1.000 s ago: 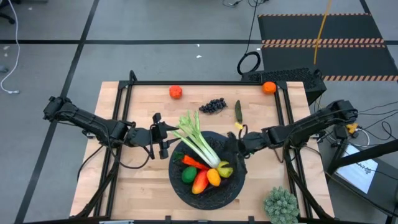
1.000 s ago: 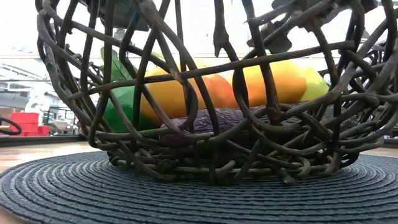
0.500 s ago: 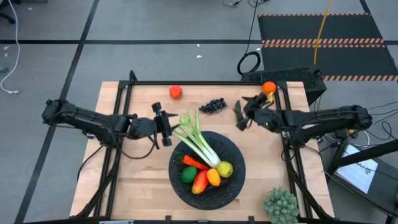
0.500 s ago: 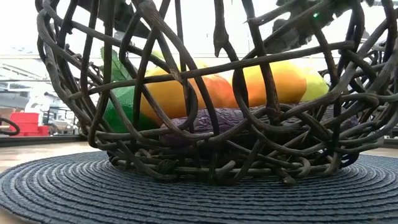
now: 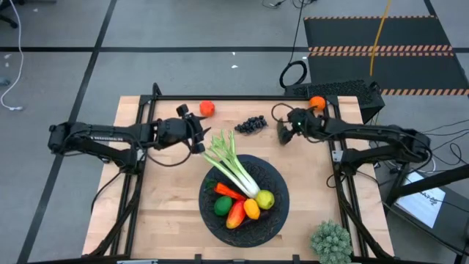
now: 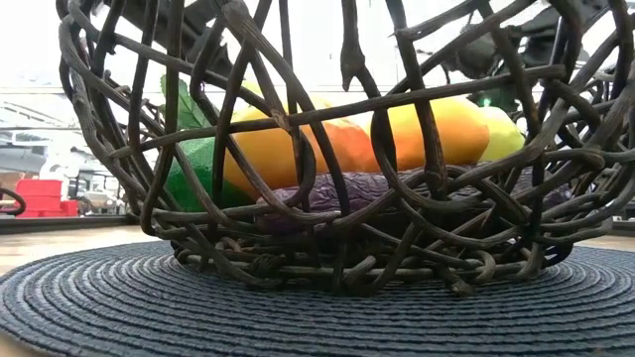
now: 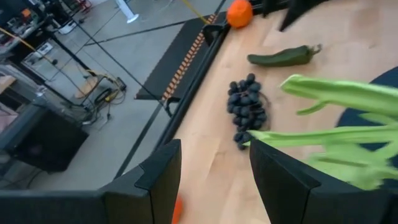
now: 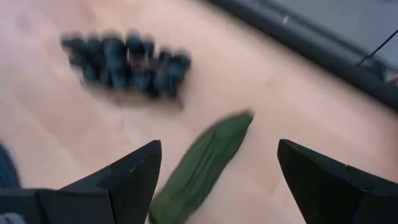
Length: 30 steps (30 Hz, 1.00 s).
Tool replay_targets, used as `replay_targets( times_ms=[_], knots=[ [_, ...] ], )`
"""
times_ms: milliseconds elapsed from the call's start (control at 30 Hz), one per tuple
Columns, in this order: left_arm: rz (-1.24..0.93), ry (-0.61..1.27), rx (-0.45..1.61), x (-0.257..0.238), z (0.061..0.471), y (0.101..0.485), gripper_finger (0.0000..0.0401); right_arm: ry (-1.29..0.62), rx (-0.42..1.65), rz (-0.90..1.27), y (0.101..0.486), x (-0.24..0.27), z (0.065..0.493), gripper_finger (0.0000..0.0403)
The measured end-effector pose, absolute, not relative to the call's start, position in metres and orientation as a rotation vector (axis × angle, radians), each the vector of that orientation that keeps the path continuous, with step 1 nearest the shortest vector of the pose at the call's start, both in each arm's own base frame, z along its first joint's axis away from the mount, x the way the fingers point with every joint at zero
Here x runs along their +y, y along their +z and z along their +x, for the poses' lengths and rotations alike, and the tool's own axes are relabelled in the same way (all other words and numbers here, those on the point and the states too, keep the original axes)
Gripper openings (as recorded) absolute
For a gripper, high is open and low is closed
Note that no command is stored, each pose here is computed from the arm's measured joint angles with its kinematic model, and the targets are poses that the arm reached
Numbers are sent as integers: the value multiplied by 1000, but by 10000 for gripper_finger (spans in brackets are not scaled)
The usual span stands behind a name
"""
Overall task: Build produce basket
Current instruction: Put the green chili pepper into the black mesh basket
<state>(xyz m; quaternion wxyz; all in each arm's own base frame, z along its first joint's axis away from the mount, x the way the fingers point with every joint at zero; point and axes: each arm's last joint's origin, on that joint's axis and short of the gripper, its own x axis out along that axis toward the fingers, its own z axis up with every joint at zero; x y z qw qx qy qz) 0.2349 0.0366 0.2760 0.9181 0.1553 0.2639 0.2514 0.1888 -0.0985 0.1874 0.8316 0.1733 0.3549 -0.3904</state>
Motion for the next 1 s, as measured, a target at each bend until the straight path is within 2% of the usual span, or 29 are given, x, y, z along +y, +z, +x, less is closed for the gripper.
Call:
replay_targets(
  times_ms=[233,433,700,833,1000],
  knots=[
    [349,568,551,52,233,278,191,-820,858,443,153,-98,190,323],
    [356,577,520,59,233,281,191,-797,838,454,144,-100,198,333],
    [337,557,513,60,233,281,191,-800,942,419,127,-102,199,332],
    [310,546,505,59,233,281,191,-797,978,413,120,-102,199,314],
    [270,505,503,58,234,279,191,-792,992,406,119,-102,200,264]
  ],
)
